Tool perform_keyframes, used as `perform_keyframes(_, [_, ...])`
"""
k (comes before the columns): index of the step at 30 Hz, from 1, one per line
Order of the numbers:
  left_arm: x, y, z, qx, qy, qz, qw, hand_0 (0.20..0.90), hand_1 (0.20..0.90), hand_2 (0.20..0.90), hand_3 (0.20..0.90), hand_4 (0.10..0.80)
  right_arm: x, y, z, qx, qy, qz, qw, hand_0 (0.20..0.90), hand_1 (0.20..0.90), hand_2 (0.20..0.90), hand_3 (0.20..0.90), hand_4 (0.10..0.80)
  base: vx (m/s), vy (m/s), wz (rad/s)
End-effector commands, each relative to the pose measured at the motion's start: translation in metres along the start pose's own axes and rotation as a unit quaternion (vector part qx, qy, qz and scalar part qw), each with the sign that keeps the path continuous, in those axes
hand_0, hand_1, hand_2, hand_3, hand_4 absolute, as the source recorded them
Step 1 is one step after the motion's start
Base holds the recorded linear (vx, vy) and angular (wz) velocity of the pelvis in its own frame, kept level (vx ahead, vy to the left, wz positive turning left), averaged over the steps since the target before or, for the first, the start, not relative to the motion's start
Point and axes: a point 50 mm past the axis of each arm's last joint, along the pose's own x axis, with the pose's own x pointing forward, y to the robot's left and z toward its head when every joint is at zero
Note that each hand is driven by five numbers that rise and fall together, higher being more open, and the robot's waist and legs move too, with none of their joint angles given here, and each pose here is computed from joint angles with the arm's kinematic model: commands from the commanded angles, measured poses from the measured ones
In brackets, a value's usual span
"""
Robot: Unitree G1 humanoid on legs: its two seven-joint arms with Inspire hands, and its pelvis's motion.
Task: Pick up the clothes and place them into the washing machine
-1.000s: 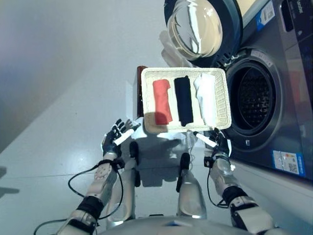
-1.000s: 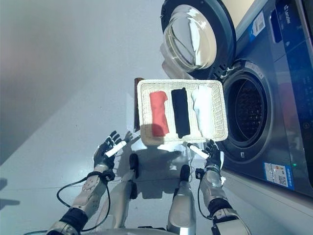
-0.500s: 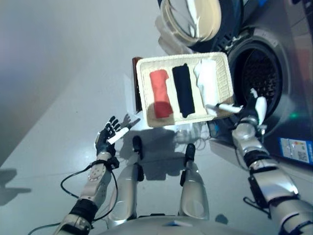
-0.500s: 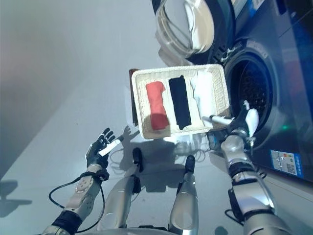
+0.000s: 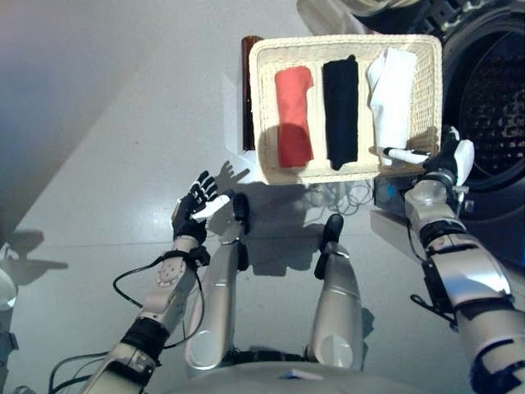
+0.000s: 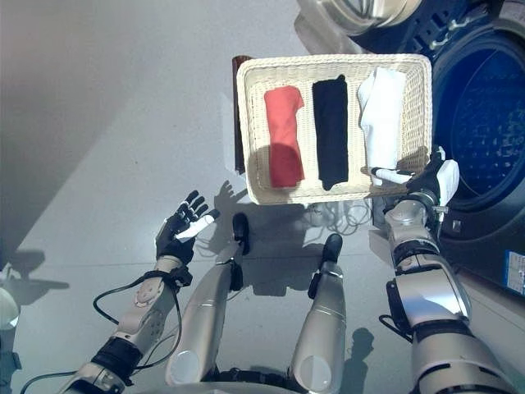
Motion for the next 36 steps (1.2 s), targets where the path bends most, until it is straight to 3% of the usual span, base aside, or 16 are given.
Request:
perform_keyframes(1, [-0.011, -0.006, 0.014, -0.02, -0.054, -0.028, 0.998, 0.9, 0.9, 0.9, 0.9, 0.8, 0.025, -0.059, 0.016, -0.003, -0.028, -0.086, 0.996, 0.9, 0.9, 0.9, 0.9, 0.8, 0.004, 0.02, 0.1])
perform_keyframes(6, [-0.013, -0.009, 0.011, -0.022, -0.048, -0.04, 0.998, 0.9, 0.9, 0.9, 0.9, 0.8, 0.027, -0.072, 0.008, -0.007, -0.006, -0.101, 0.995, 0.9, 0.9, 0.9, 0.9, 0.8, 0.042, 0.003, 0.18])
perform_keyframes(22, [-0.008, -0.013, 0.013, -0.02, -0.055, -0.044, 0.997, 0.9, 0.9, 0.9, 0.9, 0.8, 0.023, -0.056, 0.01, -0.034, -0.014, -0.078, 0.996, 0.9, 0.9, 0.9, 0.9, 0.8, 0.031, 0.003, 0.07])
perform_keyframes(36, [-0.02, -0.008, 0.022, -0.026, -0.068, -0.057, 0.996, 0.9, 0.9, 0.9, 0.9, 0.8, 0.035, -0.108, 0.002, -0.078, 0.004, -0.134, 0.988, 0.9, 0.9, 0.9, 0.9, 0.8, 0.017, -0.002, 0.05])
